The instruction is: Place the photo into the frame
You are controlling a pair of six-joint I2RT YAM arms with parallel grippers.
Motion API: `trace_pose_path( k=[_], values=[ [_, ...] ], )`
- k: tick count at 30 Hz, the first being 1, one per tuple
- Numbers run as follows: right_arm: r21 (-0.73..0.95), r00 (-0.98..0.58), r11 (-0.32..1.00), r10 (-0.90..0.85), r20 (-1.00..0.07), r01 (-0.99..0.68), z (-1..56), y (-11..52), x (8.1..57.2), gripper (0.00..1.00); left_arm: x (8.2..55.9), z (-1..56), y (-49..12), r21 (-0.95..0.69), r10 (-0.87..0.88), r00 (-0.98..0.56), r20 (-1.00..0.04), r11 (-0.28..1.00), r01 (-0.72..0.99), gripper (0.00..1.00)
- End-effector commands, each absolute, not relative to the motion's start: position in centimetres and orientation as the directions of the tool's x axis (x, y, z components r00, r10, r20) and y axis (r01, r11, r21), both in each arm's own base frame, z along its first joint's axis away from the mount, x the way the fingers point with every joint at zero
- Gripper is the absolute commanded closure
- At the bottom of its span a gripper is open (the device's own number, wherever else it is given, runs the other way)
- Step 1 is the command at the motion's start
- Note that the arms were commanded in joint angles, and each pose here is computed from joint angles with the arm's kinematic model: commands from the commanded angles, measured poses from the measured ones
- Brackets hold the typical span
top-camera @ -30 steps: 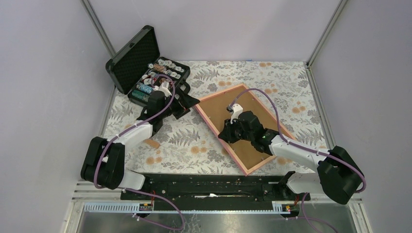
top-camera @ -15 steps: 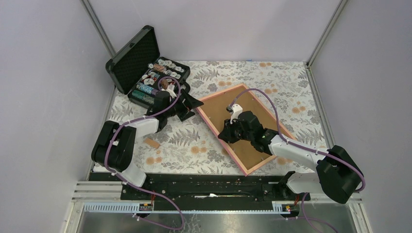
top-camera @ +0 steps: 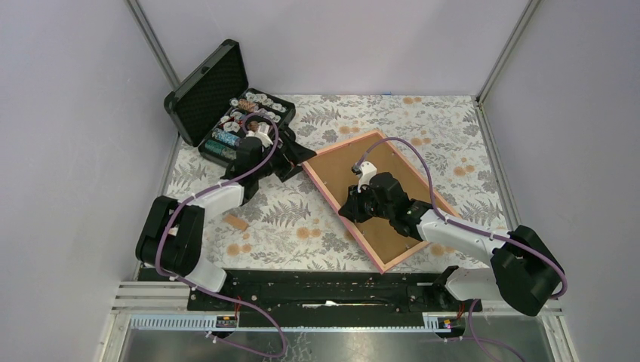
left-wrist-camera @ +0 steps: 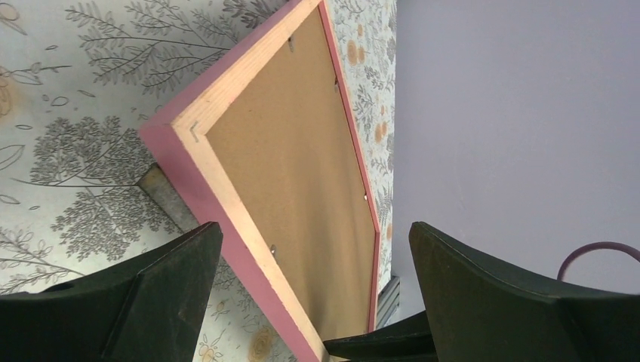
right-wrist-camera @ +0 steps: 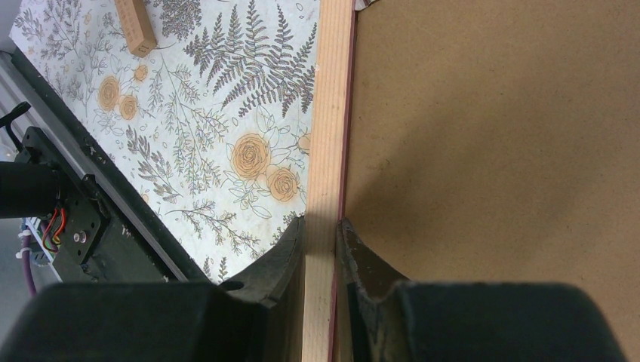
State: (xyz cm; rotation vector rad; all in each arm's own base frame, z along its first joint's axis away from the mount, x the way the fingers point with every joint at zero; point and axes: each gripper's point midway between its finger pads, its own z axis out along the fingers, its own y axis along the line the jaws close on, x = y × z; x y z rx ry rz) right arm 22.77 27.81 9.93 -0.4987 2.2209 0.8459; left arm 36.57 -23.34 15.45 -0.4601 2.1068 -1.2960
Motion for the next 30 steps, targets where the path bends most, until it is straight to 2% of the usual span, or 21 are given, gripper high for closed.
trace_pose_path(
  k=[1, 25, 28, 30],
  values=[
    [0.451, -0.604, 0.652, -0.013, -0.797, -0.609, 14.3, 29.6, 24.5, 1.0, 37.5, 17.7, -24.5, -0.901, -0.57, -0.742, -0.354, 0.42, 0.107, 0.01],
    [0.479, -0.599, 0.602, 0.001, -0.801, -0.639, 16.0, 30.5, 24.2, 1.0, 37.5, 12.0, -26.1, -0.915, -0.56, -0.789, -0.255, 0.403, 0.01, 0.01],
    [0.484, -0.6, 0.597, 0.005, -0.8, -0.64, 16.2, 30.7, 24.1, 1.0, 38.3, 9.6, -25.6, -0.896, -0.575, -0.778, -0.252, 0.442, -0.037, 0.01],
    [0.486, -0.605, 0.598, 0.003, -0.797, -0.637, 16.0, 30.6, 24.0, 1.0, 39.2, 9.8, -25.7, -0.905, -0.584, -0.767, -0.265, 0.425, -0.01, 0.01]
  ],
)
